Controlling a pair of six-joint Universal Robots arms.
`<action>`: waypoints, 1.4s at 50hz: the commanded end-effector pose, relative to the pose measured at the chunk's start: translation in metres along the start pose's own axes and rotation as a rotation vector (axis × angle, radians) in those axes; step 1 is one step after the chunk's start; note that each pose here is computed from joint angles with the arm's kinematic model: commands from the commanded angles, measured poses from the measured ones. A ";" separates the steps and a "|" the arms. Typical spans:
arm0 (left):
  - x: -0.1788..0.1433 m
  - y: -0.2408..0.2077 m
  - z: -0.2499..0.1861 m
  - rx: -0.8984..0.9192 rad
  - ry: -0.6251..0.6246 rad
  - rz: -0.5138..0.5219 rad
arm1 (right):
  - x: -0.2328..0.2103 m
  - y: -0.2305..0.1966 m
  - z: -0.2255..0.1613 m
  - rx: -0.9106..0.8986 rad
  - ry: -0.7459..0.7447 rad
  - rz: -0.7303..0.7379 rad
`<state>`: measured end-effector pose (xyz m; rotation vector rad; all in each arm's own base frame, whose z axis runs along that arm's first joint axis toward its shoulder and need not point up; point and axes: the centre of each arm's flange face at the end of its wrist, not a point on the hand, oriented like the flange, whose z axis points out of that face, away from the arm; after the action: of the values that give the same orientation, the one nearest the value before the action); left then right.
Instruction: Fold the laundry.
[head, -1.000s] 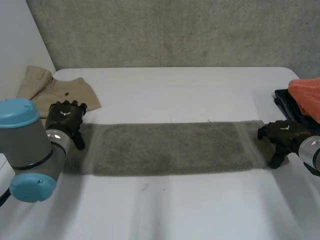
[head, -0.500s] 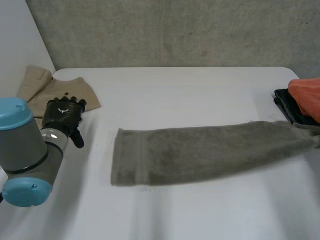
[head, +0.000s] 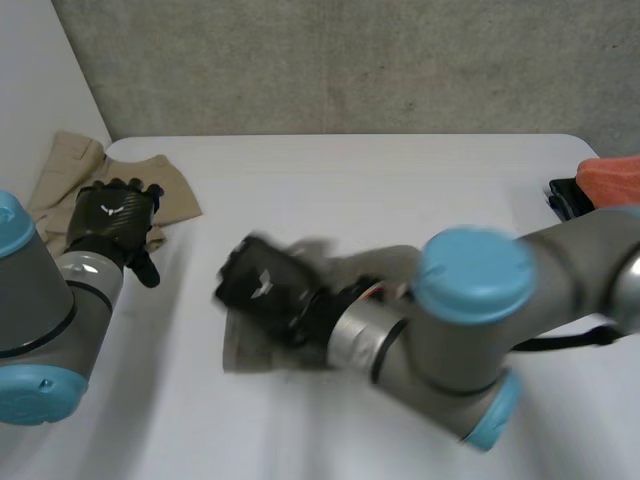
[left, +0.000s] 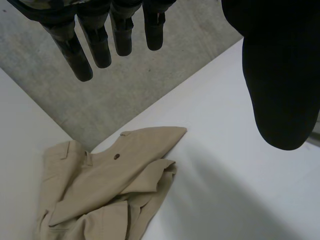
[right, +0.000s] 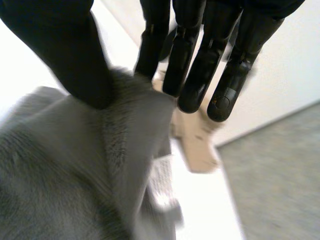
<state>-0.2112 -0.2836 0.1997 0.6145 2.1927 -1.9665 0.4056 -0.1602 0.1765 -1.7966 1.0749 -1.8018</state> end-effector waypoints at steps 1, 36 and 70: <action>0.013 -0.002 -0.006 0.013 0.049 0.006 | -0.029 0.020 0.007 -0.110 -0.028 0.047; 0.075 -0.027 -0.042 0.105 0.275 -0.051 | 0.103 0.092 -0.113 -0.532 0.460 0.396; 0.054 -0.014 -0.044 0.058 0.234 -0.085 | 0.041 0.121 -0.120 -0.608 0.370 0.592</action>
<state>-0.2586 -0.2299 0.2003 0.8124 2.3308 -2.1075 0.2573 -0.2321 0.1322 -1.2094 2.2286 -1.5260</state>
